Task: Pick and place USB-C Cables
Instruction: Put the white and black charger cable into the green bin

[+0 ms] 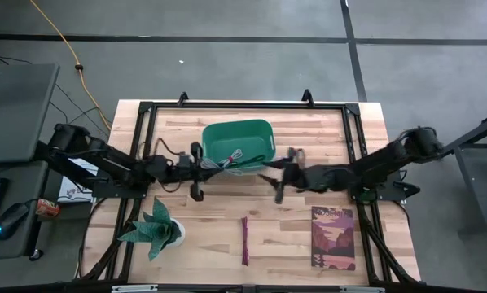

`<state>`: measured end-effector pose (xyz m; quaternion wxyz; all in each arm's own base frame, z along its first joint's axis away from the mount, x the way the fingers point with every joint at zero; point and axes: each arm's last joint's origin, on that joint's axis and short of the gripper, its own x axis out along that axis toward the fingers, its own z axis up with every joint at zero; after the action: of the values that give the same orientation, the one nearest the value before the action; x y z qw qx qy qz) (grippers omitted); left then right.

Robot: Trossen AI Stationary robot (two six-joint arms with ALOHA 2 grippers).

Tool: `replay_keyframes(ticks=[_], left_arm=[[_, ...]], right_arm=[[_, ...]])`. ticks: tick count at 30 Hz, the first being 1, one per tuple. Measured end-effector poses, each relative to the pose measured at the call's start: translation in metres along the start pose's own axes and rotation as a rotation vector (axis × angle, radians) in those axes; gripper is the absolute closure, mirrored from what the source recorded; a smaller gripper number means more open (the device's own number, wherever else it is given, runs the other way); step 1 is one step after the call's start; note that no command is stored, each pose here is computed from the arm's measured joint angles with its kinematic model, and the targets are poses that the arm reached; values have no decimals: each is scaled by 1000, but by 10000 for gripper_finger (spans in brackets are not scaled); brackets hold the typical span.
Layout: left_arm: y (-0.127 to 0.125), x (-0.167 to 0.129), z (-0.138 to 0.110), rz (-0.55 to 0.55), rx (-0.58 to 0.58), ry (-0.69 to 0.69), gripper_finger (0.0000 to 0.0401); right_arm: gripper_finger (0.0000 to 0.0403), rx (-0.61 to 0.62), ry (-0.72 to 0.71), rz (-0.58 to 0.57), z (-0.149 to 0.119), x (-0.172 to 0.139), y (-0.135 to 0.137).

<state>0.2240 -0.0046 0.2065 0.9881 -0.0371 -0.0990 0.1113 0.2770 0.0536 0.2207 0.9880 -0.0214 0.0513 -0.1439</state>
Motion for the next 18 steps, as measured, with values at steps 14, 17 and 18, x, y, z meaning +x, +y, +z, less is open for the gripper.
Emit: replay_keyframes(ticks=[14,17,18], left_arm=[[29,-19,-4,67,-93,67,401],[29,-19,-4,67,-99,67,401],[29,-19,-4,67,-101,67,401]], right_arm=[[224,221,-240,104,-20,-57,-32],[224,216,-240,104,-19,-56,-32],[224,216,-239,104,-19,-56,-32]])
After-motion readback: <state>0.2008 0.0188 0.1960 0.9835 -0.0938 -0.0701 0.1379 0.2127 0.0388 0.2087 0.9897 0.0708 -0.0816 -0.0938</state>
